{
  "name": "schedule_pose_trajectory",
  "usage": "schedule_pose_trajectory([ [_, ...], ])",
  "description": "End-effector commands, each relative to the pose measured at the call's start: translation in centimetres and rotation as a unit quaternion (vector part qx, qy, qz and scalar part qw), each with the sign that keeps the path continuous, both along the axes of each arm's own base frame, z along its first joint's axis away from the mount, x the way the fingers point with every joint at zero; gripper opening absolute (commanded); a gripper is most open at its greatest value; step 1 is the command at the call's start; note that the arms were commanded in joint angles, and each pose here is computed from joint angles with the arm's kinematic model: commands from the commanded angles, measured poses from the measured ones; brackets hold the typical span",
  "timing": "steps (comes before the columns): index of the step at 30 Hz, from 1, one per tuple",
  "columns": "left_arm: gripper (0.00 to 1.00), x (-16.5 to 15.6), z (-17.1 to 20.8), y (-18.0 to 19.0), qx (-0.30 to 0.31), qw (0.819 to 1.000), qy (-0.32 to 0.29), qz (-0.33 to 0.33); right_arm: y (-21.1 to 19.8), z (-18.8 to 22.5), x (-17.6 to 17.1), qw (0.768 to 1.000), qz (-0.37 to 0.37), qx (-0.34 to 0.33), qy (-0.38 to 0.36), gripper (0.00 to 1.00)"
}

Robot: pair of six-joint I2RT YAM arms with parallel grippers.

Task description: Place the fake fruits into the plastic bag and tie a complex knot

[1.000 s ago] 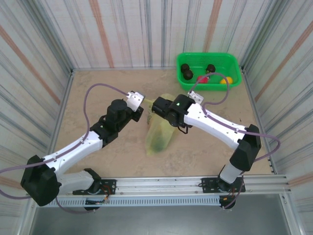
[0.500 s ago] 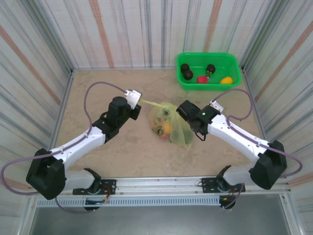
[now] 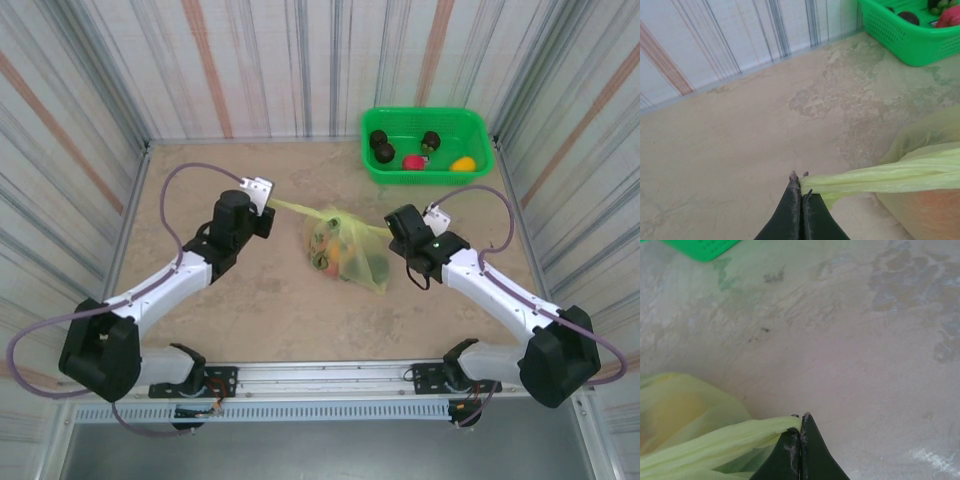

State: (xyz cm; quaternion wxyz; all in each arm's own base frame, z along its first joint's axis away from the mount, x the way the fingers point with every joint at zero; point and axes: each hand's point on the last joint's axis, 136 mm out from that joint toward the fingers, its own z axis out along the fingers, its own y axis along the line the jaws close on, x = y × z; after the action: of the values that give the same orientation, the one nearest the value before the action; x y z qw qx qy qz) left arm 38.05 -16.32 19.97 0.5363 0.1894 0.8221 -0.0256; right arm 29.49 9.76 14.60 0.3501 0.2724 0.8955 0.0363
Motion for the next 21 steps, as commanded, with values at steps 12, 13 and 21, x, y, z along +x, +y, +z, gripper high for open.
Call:
schedule_pose_trajectory([
  [12, 0.00, 1.5, -2.6, 0.8, 0.045, 0.996, 0.057, 0.050, 0.3, 2.4, 0.9, 0.979, 0.110, -0.170, 0.019, 0.00],
  [13, 0.00, 1.6, -2.7, 0.7, 0.052, 0.996, 0.060, 0.051, 0.4, 2.1, 0.9, 0.978, 0.115, -0.173, 0.027, 0.00],
  [21, 0.71, -0.2, 1.4, -0.6, 0.034, 0.999, 0.006, 0.008, 3.7, 3.8, 1.0, 0.970, 0.209, -0.122, 0.002, 0.69],
])
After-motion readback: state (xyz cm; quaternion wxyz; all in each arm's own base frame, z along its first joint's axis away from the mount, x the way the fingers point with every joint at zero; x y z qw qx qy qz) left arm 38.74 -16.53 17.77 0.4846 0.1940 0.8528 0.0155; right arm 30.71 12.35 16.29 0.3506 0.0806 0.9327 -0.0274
